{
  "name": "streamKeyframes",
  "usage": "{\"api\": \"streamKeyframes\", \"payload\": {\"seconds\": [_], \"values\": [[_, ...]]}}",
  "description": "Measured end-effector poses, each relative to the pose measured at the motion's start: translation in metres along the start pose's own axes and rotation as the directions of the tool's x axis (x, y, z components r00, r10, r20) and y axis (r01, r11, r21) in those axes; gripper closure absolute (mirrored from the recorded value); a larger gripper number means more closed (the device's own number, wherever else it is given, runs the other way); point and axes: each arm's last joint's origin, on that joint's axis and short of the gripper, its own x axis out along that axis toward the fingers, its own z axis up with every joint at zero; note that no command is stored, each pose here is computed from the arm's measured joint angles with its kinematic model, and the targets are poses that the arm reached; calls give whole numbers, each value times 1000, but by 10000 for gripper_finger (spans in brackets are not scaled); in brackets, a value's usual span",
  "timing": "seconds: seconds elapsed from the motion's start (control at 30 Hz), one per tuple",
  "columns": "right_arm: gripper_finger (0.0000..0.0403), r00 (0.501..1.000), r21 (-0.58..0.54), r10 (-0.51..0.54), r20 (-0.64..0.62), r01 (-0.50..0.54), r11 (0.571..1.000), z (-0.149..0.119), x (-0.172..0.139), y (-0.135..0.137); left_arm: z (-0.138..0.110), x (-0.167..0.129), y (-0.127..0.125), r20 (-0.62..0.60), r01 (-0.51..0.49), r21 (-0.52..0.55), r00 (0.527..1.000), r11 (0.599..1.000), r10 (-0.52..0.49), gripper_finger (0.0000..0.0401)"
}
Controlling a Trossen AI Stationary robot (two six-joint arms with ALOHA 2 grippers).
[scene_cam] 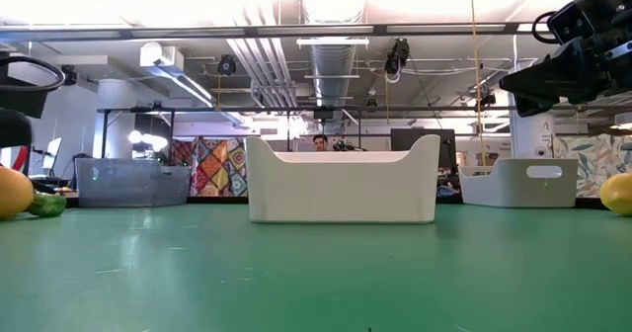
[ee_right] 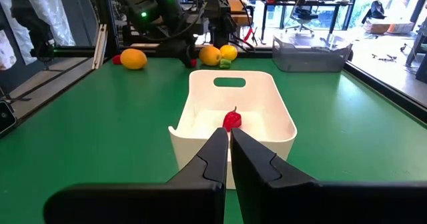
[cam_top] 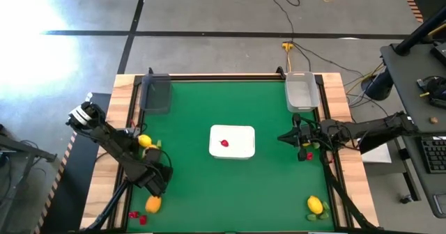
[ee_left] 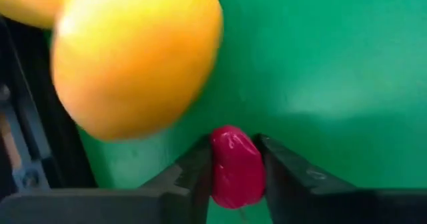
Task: Sort produce into baskets
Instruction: Put the red chili pepper into the white bin
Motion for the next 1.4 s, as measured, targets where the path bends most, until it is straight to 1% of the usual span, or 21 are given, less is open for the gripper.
{"api": "streamKeyframes", "payload": {"seconds": [0.1,0.2,0.23,0.3,0.37,0.4,0.47,0.57,0.63,0.7,0.83,0.9,0.97,1.03,1.17,1.2,1.23,1.27,1.3,1.37,1.4], "values": [[390,1000,0,0,0,0,1000,0,0,0,-3,-11,-8,-34,37,61,999,997,-35,338],[390,1000,0,0,0,0,1000,0,0,0,-4,-31,-21,1,132,164,991,978,-134,345],[390,1000,0,0,0,0,1000,0,0,0,-4,-40,-27,19,172,204,984,964,-179,345],[390,1000,0,0,0,0,1000,0,0,0,-1,-59,-39,73,240,307,959,921,-274,345],[390,1000,0,0,0,0,1000,0,0,0,5,-82,-51,151,291,398,915,870,-375,345],[390,1000,0,0,-1,0,1000,0,0,0,10,-93,-57,197,302,435,887,848,-417,345],[390,1000,0,0,-1,0,1000,0,0,0,26,-113,-69,262,304,484,844,821,-467,345],[390,1000,0,0,0,0,1000,0,0,0,60,-134,-88,314,267,562,807,783,-501,347],[390,1000,0,0,0,0,1000,0,0,0,84,-138,-101,348,211,616,791,759,-503,348],[390,1000,0,0,-1,0,1000,0,0,0,109,-136,-115,352,175,671,780,721,-517,348],[390,1000,0,0,0,0,1000,0,0,0,157,-115,-143,302,196,749,749,633,-589,348],[390,1000,0,0,0,0,1000,0,0,0,178,-98,-154,267,201,774,755,600,-598,349],[390,1000,-8,0,0,0,1000,0,0,0,196,-79,-162,252,178,797,770,577,-586,349],[390,1000,-83,-1,-1,1,997,0,0,0,209,-62,-169,258,147,810,780,567,-571,349],[390,1000,-256,0,2,1,967,0,0,0,225,-34,-181,201,133,857,803,497,-561,349],[390,1000,-279,-1,18,6,960,2,0,0,227,-29,-183,186,139,864,804,483,-564,349],[390,999,-277,0,44,12,961,4,0,0,230,-26,-186,164,154,872,802,465,-574,349],[390,998,-255,1,70,17,967,7,0,0,232,-23,-189,144,172,878,795,447,-589,349],[390,995,-209,4,100,17,978,10,-1,0,234,-22,-192,122,189,885,788,426,-603,349],[390,986,-52,5,164,3,999,16,-2,0,235,-18,-197,103,193,895,788,403,-607,349],[390,982,45,4,190,-13,999,18,-2,0,236,-16,-200,102,188,898,791,399,-603,349]]}}
